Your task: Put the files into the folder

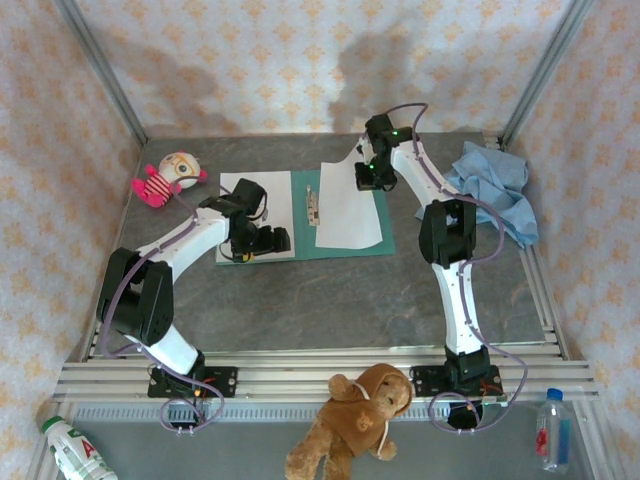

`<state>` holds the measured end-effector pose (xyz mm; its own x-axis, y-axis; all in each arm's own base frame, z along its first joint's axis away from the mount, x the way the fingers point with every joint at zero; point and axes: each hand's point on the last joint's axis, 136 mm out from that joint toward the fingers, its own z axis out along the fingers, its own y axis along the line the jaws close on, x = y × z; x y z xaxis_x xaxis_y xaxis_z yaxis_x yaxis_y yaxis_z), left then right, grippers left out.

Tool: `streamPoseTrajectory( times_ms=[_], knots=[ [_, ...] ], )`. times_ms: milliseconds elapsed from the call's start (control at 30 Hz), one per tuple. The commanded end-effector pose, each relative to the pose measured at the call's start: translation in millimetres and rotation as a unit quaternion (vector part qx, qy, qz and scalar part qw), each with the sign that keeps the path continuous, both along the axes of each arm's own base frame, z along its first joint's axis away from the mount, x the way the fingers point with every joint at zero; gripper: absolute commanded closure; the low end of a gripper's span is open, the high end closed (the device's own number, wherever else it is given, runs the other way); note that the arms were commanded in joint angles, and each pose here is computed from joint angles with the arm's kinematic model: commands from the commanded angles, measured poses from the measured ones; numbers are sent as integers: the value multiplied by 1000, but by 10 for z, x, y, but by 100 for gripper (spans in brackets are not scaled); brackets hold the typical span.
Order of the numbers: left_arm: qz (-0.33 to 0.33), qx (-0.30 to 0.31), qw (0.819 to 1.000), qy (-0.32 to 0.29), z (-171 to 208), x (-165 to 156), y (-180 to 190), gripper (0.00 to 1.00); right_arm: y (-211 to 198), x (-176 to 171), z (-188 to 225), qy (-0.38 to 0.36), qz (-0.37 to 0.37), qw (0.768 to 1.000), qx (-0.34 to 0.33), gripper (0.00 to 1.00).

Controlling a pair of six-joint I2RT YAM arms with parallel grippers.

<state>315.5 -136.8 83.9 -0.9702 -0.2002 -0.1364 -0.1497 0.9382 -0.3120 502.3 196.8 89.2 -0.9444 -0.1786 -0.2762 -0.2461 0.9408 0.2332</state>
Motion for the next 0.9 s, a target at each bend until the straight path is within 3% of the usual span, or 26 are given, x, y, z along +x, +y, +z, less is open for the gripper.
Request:
streamPoseTrajectory(
  times_ms=[0,267,467,867],
  knots=[
    [-1,-7,1000,-7,74,22,-8,10,27,10,446,-58,15,998,14,100],
    [0,-12,1000,-7,104,11,-17,9,48,-182,906,-88,34,995,32,100],
    [2,-14,1000,-9,139,0,-19,9,280,-360,1394,-117,66,987,88,100],
    [7,-7,1000,-10,174,-46,25,9,874,-643,1955,-112,122,963,212,100]
  ],
)
